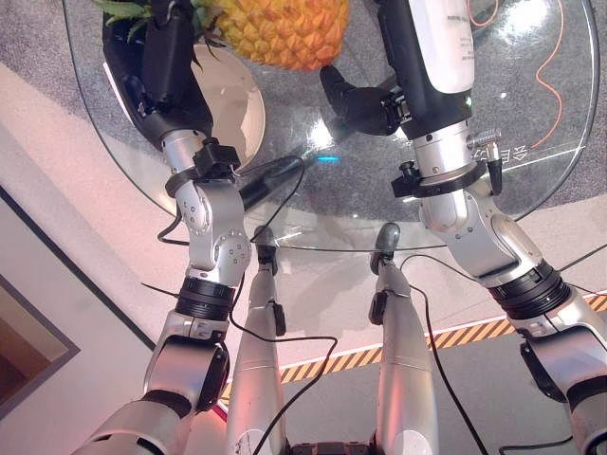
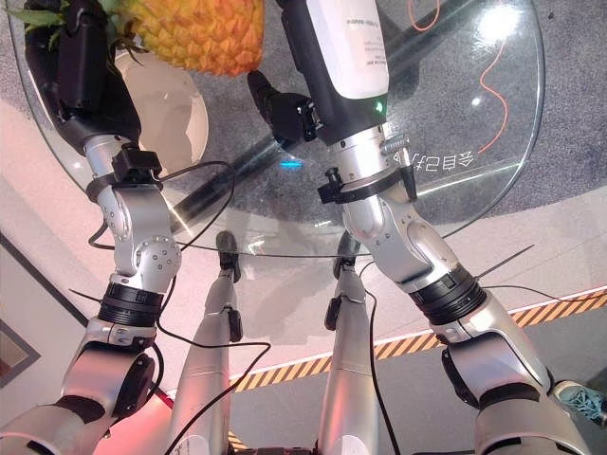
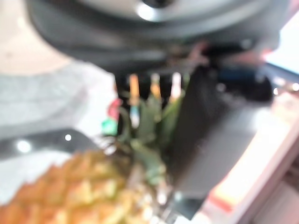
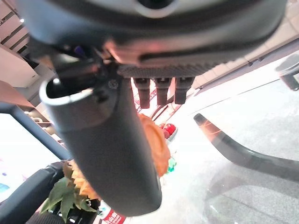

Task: Pick up the fruit to the plate

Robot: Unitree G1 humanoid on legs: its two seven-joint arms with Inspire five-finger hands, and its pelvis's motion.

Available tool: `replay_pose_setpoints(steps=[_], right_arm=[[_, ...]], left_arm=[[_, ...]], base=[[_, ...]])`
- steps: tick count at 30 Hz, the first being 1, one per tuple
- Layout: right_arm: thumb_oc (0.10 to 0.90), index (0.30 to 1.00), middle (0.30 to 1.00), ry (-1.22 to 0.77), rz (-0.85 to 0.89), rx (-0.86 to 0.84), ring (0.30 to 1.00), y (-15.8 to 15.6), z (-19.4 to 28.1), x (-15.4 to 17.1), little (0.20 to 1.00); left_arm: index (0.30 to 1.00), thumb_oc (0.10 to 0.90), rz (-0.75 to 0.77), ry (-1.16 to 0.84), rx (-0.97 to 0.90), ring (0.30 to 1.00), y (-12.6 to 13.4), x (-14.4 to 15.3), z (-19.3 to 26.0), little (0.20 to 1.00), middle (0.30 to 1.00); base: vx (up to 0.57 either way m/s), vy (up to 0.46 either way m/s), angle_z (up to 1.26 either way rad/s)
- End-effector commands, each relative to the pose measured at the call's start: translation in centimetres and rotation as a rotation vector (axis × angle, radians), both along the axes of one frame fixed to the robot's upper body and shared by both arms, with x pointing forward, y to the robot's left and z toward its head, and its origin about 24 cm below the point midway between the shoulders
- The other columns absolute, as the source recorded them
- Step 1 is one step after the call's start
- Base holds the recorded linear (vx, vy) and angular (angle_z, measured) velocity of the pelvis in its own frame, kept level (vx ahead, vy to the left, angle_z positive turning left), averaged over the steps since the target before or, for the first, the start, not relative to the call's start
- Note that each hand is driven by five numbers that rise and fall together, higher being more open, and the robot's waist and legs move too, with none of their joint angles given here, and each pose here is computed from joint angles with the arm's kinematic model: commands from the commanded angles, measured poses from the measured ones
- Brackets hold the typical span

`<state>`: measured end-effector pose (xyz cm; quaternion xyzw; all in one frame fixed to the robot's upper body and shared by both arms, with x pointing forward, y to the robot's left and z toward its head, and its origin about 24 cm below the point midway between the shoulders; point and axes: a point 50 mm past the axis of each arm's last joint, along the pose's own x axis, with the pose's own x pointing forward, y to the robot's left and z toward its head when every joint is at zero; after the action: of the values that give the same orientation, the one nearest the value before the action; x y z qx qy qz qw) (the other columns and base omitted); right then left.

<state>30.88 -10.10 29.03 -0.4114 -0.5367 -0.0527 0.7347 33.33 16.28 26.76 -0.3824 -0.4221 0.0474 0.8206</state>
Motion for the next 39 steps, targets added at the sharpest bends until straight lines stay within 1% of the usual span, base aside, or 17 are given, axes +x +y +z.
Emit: replay_pose_setpoints(steps=[1,8,20,31,34,37,39], right_arm=[[0.800,0.900,0.900,-0.278,0.085,0.063,0.900,0.8,5.0,-3.0,0.900],[0.800,0.900,0.900,-0.272,0.072,0.081,0.900,0.6,5.0,-2.8,0.900],[0.800,0.900,0.900,-0.250,-0.010,0.191,0.900,-1.3,4.3,-1.7,0.900],[0.800,0.900,0.900,-0.174,-0.088,0.444,0.900,-4.8,2.2,-0.2,0.900],[0.800,0.900,0.900,-0.171,-0.128,0.516,0.900,-5.8,1.6,0.1,0.900],[0.800,0.900,0.900,-0.171,-0.152,0.553,0.900,-6.4,1.2,0.3,0.900],[0.800,0.900,0.900,-0.166,-0.189,0.614,0.900,-7.5,0.7,0.5,0.900]], left_arm=[[0.300,0.100,0.048,-0.396,-0.013,0.300,0.6,-4.0,5.9,0.200,0.300],[0.300,0.100,0.056,-0.397,-0.020,0.300,0.7,-4.1,6.0,0.200,0.300],[0.300,0.100,0.123,-0.369,-0.063,0.300,1.4,-4.1,5.6,0.200,0.300],[0.300,0.100,0.262,-0.335,-0.017,0.300,2.1,-4.0,5.2,0.200,0.300],[0.300,0.100,0.310,-0.323,-0.002,0.300,2.5,-4.0,5.1,0.200,0.300],[0.300,0.100,0.328,-0.319,-0.001,0.300,2.8,-3.9,4.9,0.200,0.300],[0.300,0.100,0.352,-0.314,0.000,0.300,3.2,-3.9,4.8,0.200,0.300]], base=[[0.00,0.000,0.00],[0.00,0.000,0.00],[0.00,0.000,0.00],[0.00,0.000,0.00],[-0.01,0.010,0.00],[0.00,0.000,0.00],[0.00,0.000,0.00]])
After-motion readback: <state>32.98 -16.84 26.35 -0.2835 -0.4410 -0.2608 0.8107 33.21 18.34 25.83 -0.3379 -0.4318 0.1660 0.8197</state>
